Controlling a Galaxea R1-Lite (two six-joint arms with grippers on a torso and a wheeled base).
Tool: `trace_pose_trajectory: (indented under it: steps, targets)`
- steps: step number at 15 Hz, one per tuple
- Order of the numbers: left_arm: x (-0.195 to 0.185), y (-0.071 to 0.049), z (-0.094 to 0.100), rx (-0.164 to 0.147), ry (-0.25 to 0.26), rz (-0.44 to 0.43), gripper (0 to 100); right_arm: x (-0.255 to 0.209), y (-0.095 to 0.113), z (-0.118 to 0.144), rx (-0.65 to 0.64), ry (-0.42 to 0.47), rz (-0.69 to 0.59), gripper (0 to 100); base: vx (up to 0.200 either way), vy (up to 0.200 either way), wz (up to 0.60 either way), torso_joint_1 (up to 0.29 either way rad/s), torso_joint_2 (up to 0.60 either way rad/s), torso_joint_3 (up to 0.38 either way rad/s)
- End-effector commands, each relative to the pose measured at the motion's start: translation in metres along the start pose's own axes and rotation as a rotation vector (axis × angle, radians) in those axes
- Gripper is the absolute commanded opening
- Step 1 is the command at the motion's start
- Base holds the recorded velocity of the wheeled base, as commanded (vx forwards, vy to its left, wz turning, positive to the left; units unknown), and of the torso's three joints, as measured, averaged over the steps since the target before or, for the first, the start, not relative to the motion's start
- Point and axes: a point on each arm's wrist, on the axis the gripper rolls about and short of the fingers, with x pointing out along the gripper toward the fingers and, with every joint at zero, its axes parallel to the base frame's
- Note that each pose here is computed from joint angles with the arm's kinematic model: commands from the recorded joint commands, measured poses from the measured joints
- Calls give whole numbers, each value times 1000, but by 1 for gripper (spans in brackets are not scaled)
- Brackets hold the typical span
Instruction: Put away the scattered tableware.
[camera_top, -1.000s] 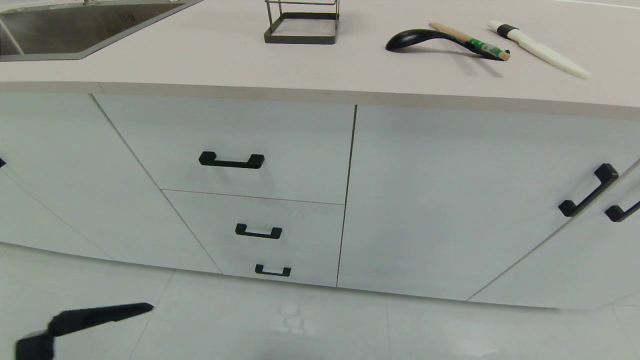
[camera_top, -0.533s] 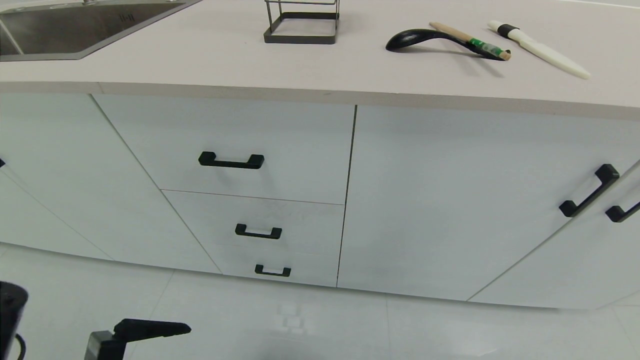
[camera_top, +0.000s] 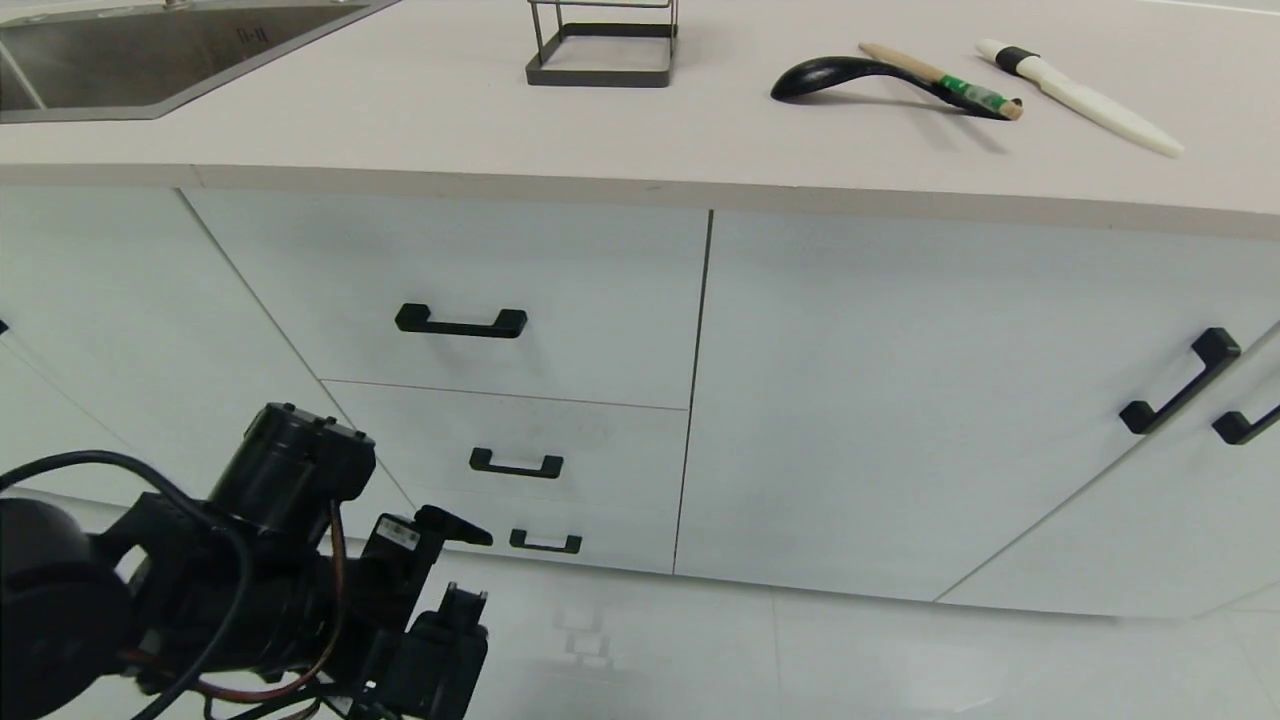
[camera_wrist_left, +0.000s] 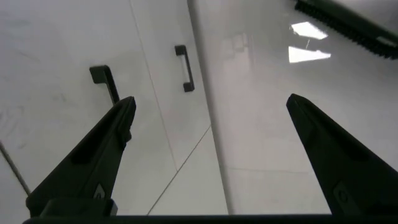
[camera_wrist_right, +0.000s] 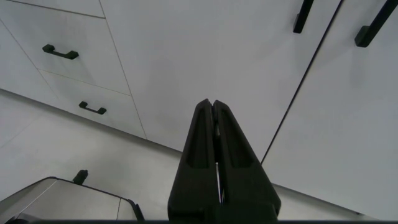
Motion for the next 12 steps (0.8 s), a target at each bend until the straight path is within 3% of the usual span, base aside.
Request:
trace_pose_trajectory:
  steps: [1, 4, 8, 11, 12]
  targets:
    - [26, 4, -9, -27, 43, -51, 100, 0, 0, 0, -1, 1, 0, 0, 0, 0, 0, 0, 0, 0]
    - [44, 8, -30, -83, 83, -24, 100, 0, 0, 0, 0, 0, 0, 0, 0, 0, 0, 0, 0, 0]
    - [67, 19, -32, -62, 72, 84, 100, 0, 0, 0, 1, 1, 0, 0, 0, 0, 0, 0, 0, 0]
    - [69, 21, -33, -60, 71, 110, 100, 0, 0, 0, 0, 0, 0, 0, 0, 0, 0, 0, 0, 0]
    - [69, 26, -37, -66, 99, 158, 100, 0, 0, 0, -1, 1, 0, 0, 0, 0, 0, 0, 0, 0]
